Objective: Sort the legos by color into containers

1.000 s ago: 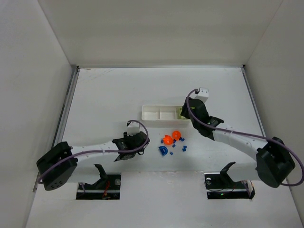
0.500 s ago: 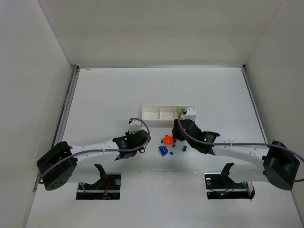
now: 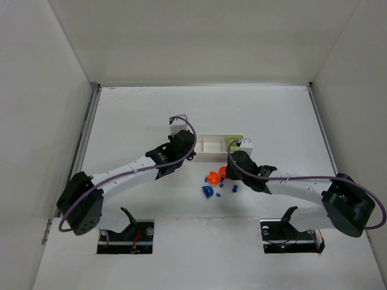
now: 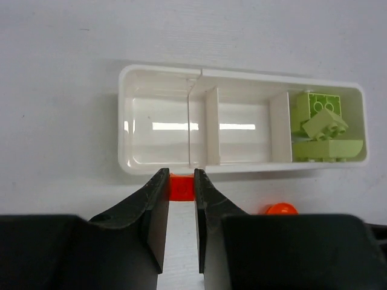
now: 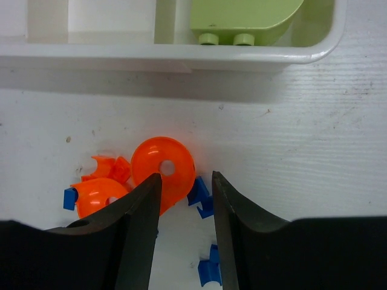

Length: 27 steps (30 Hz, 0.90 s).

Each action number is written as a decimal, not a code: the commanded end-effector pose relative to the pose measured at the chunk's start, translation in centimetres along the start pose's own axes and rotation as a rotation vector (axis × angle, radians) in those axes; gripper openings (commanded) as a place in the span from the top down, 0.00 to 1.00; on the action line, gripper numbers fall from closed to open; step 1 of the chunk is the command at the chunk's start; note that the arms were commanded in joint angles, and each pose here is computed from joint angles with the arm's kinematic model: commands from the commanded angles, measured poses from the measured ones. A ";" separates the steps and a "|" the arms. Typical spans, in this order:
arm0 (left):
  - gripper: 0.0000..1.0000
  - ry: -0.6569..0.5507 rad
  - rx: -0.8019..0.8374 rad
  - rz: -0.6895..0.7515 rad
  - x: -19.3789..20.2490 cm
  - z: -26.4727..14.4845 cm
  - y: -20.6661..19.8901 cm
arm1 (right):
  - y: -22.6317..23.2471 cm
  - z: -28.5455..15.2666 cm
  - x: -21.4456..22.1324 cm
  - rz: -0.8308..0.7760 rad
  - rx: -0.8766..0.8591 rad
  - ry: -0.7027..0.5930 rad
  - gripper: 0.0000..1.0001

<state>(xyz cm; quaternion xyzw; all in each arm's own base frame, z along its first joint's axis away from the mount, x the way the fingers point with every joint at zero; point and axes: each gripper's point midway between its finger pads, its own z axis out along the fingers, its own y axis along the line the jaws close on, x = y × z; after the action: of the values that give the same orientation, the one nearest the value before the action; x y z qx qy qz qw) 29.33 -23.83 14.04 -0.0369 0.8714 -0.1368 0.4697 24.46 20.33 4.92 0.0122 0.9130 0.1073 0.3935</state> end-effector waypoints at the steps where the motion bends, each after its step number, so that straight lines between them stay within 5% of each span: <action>1: 0.88 -0.011 0.031 0.022 -1.5 2.0 -1.4 | 0.7 0.7 -0.9 0.049 -0.031 -0.019 0.56; 9: 0.85 0.024 -0.039 0.053 -1.0 6.5 -0.8 | 0.6 1.6 -0.6 0.061 -0.029 0.012 0.57; 14: 0.62 -0.004 -0.048 0.050 -1.6 6.7 -0.5 | 1.0 1.9 -0.8 0.070 -0.036 0.007 0.64; 18: 0.53 -0.061 -0.026 0.052 -2.7 5.1 -0.7 | 1.1 2.4 -0.8 0.098 -0.045 0.006 0.71; 27: 0.56 -0.056 0.088 0.052 0.2 -1.4 -0.7 | 1.4 1.3 -3.1 0.162 -0.076 -0.063 0.91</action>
<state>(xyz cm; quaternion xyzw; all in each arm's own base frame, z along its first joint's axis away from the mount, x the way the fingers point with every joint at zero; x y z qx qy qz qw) 29.99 -24.45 14.56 -0.0016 0.8565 -0.1476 0.4945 26.32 20.99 3.80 0.0556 0.9132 0.1434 0.3773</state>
